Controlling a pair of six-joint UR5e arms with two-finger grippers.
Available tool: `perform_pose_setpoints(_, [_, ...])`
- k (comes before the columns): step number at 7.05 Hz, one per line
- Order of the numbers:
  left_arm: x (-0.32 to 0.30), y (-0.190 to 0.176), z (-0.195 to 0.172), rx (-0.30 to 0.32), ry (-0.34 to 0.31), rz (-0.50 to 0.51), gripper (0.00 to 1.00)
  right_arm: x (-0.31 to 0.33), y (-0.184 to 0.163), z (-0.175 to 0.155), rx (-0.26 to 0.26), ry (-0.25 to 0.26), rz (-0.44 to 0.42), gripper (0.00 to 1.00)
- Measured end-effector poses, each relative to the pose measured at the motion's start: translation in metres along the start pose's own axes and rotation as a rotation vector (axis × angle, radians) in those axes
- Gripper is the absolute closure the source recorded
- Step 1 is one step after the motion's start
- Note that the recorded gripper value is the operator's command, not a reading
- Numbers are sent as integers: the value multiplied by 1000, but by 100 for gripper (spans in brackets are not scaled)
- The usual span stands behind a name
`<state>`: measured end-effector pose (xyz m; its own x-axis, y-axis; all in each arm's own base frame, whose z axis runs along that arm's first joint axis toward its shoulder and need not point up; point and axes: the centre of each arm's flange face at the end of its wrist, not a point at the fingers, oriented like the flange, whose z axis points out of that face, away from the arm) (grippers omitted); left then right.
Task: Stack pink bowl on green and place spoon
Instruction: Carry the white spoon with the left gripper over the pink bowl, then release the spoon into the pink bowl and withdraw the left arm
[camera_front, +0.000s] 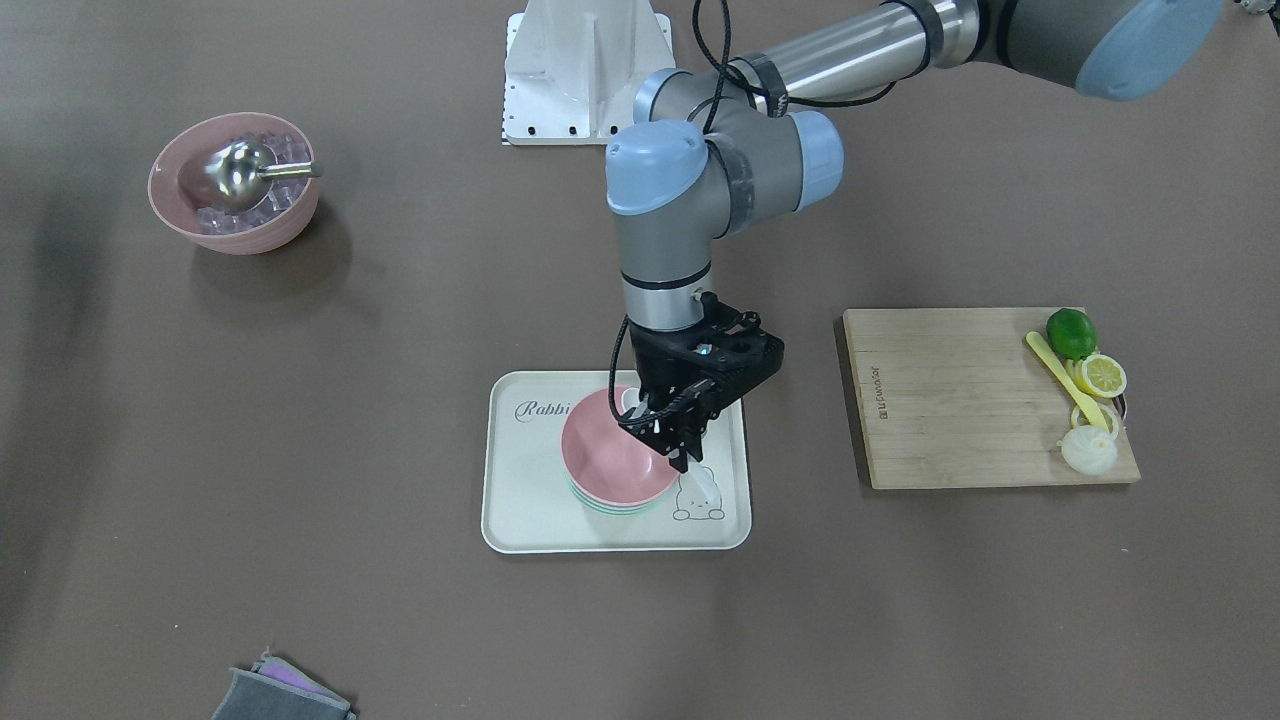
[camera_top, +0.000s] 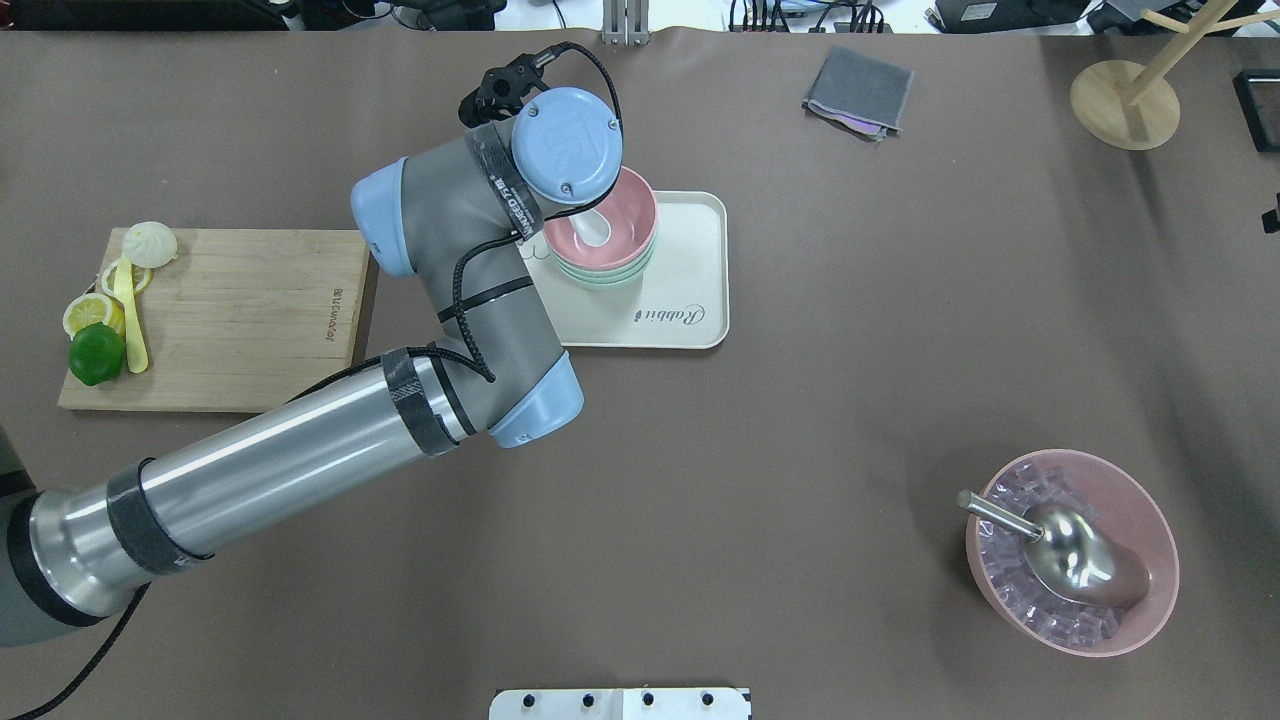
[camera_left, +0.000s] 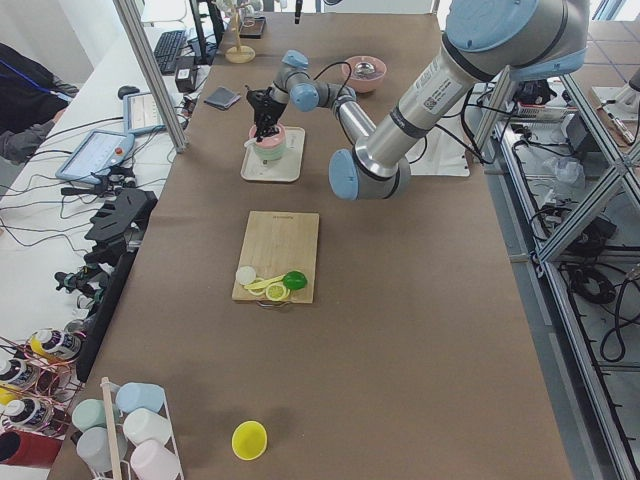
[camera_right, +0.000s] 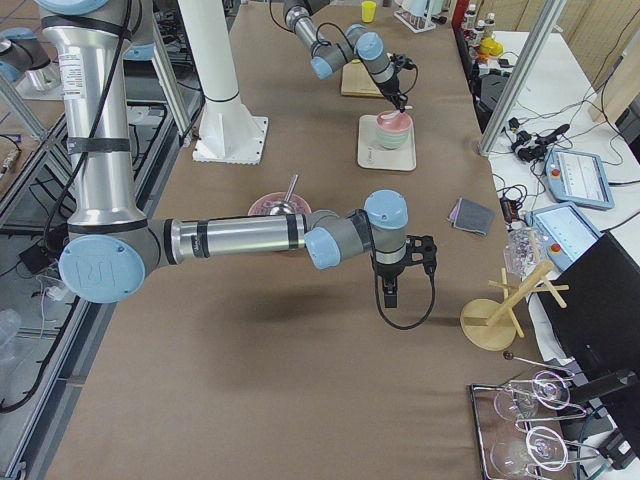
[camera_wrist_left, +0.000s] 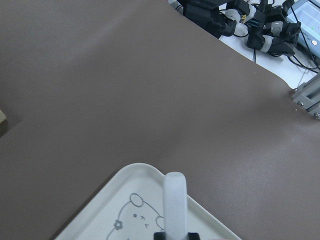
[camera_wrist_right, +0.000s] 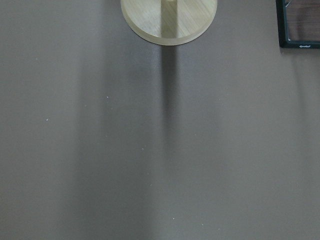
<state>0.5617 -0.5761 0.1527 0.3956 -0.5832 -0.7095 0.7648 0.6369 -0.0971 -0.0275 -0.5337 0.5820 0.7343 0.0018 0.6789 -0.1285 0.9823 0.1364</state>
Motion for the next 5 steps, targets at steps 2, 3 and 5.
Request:
perform_pose_setpoints(2, [2,15,-1,4,5,10,27,1,0,0,1,2,0,0])
perform_pose_setpoints(3, [3,19,-3,3,7,13,3,1,0,0,1,2,0,0])
perform_pose_setpoints(5, [3,22,-5,-1,12,25,3,1,0,0,2,4,-1,0])
